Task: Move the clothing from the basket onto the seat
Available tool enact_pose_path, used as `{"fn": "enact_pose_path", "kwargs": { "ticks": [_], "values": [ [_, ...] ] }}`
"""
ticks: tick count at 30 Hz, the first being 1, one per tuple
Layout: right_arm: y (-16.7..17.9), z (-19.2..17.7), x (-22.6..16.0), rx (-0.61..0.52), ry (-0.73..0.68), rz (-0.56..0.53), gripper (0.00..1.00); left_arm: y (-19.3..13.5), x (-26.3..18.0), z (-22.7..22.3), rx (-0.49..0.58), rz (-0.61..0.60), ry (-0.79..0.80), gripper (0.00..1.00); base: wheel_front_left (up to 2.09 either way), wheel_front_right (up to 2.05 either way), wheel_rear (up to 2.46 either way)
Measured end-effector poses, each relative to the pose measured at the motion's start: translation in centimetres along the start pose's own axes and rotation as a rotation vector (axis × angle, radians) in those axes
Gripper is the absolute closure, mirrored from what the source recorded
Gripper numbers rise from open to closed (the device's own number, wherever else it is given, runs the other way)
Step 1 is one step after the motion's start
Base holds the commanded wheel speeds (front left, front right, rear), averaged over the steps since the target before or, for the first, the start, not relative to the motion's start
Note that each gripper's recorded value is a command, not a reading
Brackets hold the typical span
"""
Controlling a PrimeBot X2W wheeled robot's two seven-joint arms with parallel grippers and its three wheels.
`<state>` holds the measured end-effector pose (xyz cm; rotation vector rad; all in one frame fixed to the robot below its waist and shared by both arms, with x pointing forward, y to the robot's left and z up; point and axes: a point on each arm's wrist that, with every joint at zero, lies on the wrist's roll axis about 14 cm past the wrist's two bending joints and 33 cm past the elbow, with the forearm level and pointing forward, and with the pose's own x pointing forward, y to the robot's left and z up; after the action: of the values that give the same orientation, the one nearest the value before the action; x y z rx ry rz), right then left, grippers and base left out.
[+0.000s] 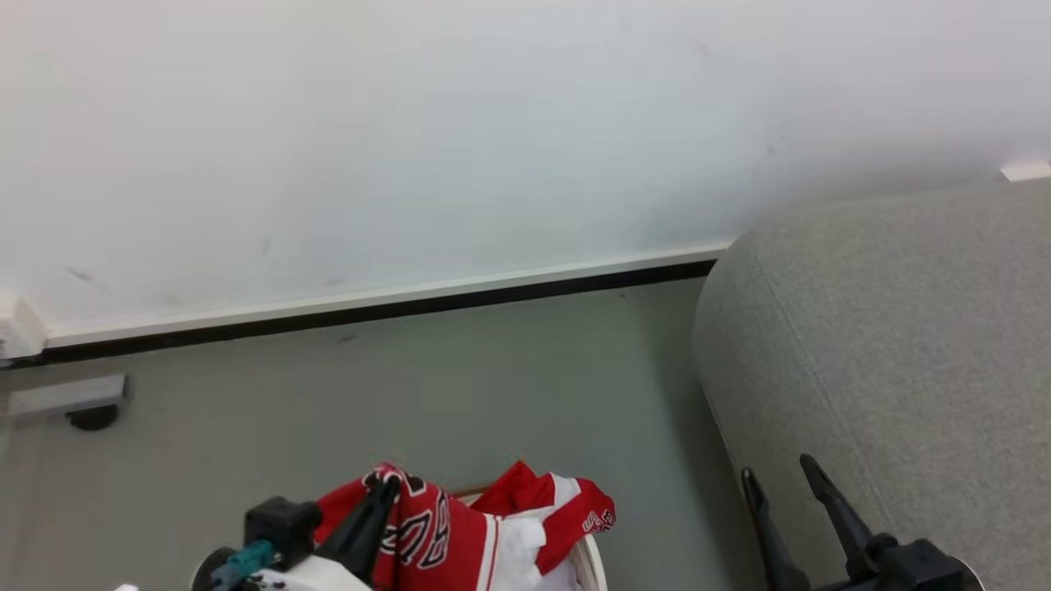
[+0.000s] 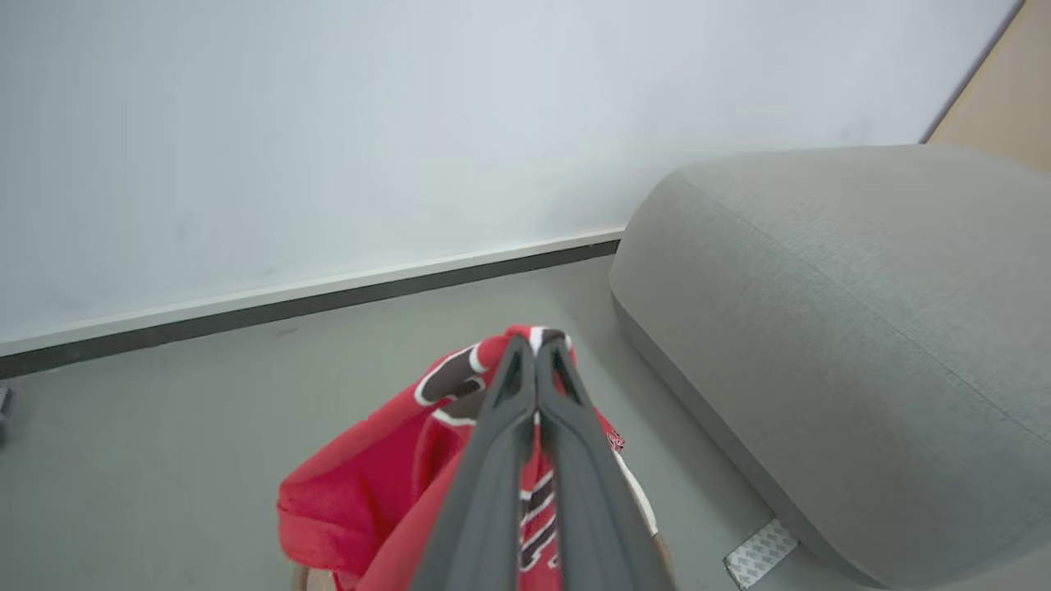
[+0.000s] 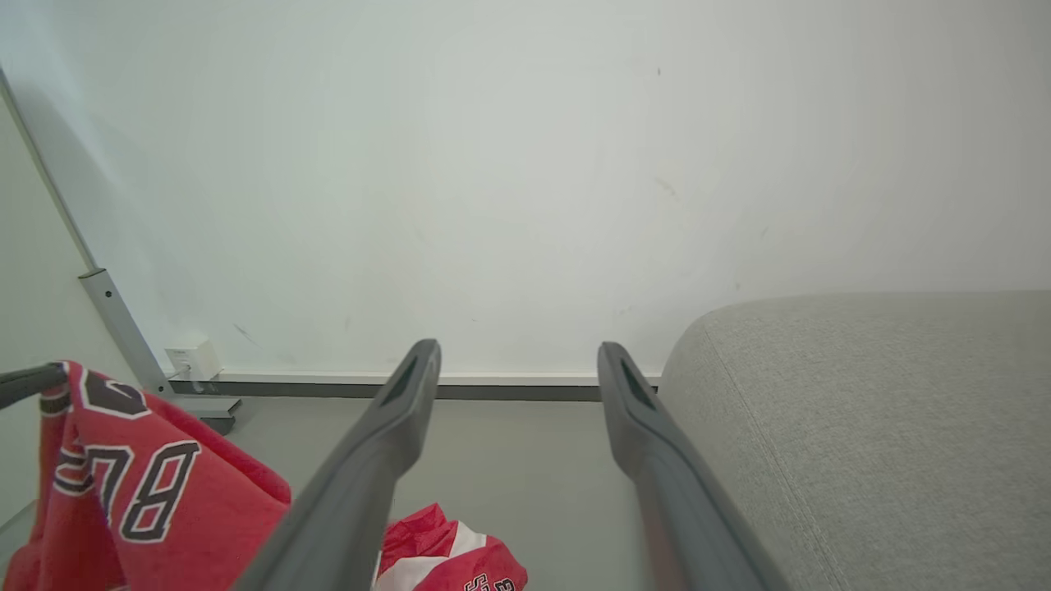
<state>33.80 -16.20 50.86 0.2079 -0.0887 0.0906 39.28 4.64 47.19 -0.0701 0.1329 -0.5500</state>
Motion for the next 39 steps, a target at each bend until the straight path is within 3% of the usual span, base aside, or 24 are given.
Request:
{"fn": "enact_pose_path", "kwargs": {
  "ticks": [13, 23, 39],
  "values": [
    [1.1, 0.2, 0.0, -0.009, -0.008, 0.035, 0.0, 0.3, -3.4, 11.8, 0.042, 0.061, -0.28, 1.0, 0.0, 0.0, 0.0],
    [3.3, 0.1, 0.5, -0.015, -0.005, 0.106, 0.0, -1.0, -4.3, 13.5, 0.029, 0.04, -0.319, 1.0, 0.0, 0.0, 0.0],
    [17.3, 0.3, 1.6, -0.07, 0.007, 0.612, 0.0, -2.2, -4.8, 13.5, 0.011, 0.012, -0.327, 1.0, 0.0, 0.0, 0.0]
  ]
}}
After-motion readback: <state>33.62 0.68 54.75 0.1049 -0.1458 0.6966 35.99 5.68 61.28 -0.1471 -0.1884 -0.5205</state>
